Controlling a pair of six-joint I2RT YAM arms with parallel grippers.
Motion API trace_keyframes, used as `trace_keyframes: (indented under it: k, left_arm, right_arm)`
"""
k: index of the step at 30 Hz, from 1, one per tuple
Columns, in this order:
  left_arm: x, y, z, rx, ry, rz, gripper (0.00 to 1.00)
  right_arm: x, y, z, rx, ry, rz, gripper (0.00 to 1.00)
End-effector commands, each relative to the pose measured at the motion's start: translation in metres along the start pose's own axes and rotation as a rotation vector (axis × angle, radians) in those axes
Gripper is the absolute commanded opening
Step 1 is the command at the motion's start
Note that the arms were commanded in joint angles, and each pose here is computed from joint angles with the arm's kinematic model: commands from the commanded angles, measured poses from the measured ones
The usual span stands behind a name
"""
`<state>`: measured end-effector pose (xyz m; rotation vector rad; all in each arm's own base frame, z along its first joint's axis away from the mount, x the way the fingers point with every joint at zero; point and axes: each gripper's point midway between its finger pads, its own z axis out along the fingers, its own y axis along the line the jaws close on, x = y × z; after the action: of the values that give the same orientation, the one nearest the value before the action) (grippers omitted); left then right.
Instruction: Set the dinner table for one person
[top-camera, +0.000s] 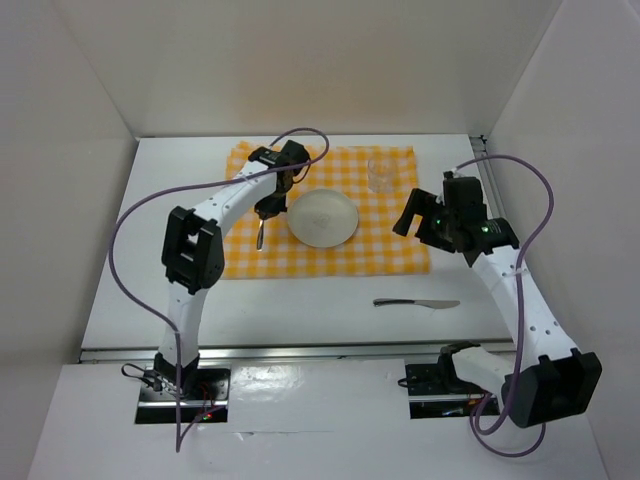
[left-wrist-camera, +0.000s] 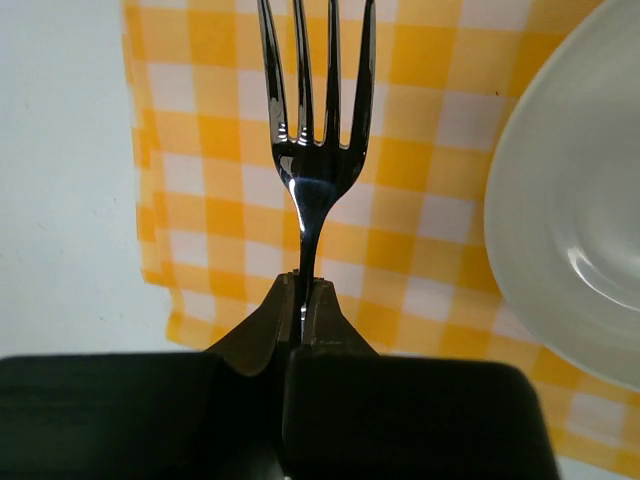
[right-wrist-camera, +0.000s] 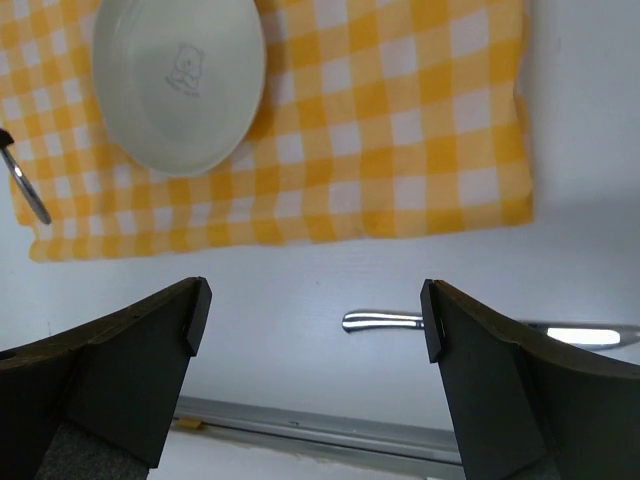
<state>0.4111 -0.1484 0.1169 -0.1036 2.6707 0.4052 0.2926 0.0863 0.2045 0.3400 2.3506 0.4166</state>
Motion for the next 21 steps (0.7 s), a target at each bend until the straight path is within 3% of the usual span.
trace_keyframes:
  k: [1,8,17,21]
  left_arm:
    - [-0.012,0.015,0.012,-0.014,0.033,0.095,0.0]
    - [-0.011,0.004,0.053,0.045,0.093,0.094,0.0]
    - [0.004,-0.003,0.07,0.065,0.141,0.079,0.0]
    - [0.001,-0.001,0.081,0.036,0.152,0.07,0.0]
  right_arm:
    - [0.029,-0.005,-0.01,0.005,0.063,0.03,1.0]
    - [0.053,-0.024,-0.016,0.077,0.106,0.046,1.0]
    - [0.054,-0.02,-0.019,0.087,0.111,0.104,1.0]
    - [0.069,-0.029,-0.014,0.172,0.179,0.213,1.0]
